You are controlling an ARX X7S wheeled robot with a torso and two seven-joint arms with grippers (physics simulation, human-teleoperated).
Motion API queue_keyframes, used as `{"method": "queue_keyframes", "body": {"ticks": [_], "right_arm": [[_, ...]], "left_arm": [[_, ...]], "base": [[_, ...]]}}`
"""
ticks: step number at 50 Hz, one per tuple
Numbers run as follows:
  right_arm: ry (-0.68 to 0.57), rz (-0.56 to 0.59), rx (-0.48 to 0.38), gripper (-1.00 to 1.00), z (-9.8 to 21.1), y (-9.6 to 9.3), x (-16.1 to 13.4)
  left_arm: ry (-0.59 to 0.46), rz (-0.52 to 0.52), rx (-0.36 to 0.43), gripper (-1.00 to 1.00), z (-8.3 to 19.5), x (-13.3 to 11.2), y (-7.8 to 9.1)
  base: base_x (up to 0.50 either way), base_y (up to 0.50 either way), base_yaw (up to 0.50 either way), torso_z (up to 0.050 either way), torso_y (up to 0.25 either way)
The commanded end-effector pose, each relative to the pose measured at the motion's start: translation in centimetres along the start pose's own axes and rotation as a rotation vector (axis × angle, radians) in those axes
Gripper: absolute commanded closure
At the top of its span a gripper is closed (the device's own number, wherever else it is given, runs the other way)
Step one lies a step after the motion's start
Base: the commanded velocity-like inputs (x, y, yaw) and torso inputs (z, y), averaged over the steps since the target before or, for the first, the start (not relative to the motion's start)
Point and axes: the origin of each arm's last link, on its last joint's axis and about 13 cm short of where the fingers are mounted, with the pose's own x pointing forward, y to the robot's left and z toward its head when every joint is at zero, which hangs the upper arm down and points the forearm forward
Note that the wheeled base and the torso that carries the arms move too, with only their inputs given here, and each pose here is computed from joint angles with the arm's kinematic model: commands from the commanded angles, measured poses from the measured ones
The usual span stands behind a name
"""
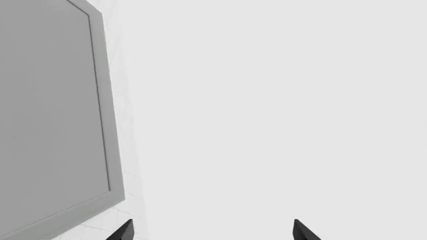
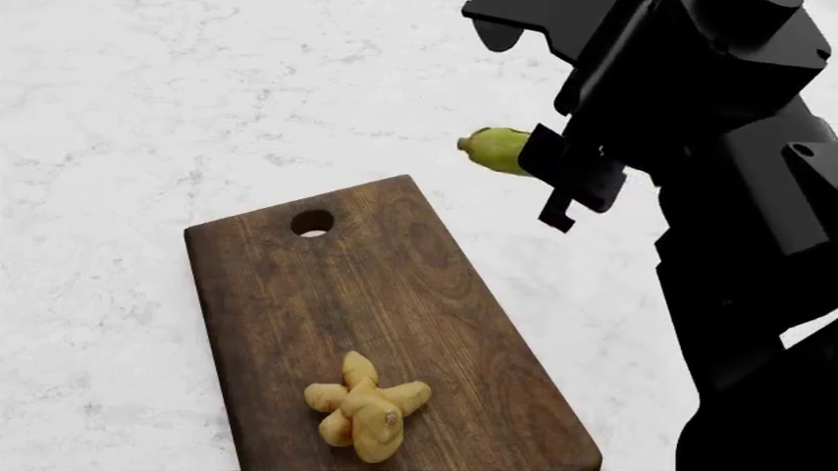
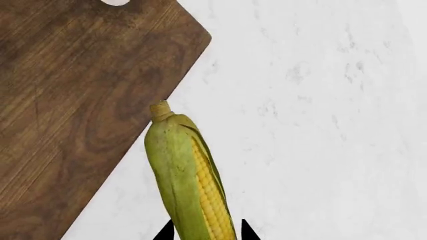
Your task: Clear the non-vegetable object off the cutting board and place the vegetables onto it.
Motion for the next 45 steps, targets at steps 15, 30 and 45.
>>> {"method": "queue_keyframes", "body": {"ticks": [15,30,45], "right_arm": [[-0.094,0.156,-0.237,1.0,4.9,3.2,2.9],[-0.141,0.222,-0.304,1.0,7.0,4.5,4.8],[-0.144,0.294,-0.337,1.0,7.0,6.3,7.3]], "left_arm": [[-0.007,-0.032,-0.031,-1.0,0.5,-0.3,0.5],[-0.008,-0.026,-0.03,-1.0,0.5,-0.5,0.7],[0.001,-0.017,-0.024,-1.0,0.1,-0.5,0.9]], "base": [[0.0,0.0,0.0,0.0,0.0],[0.0,0.0,0.0,0.0,0.0],[0.0,0.0,0.0,0.0,0.0]]}}
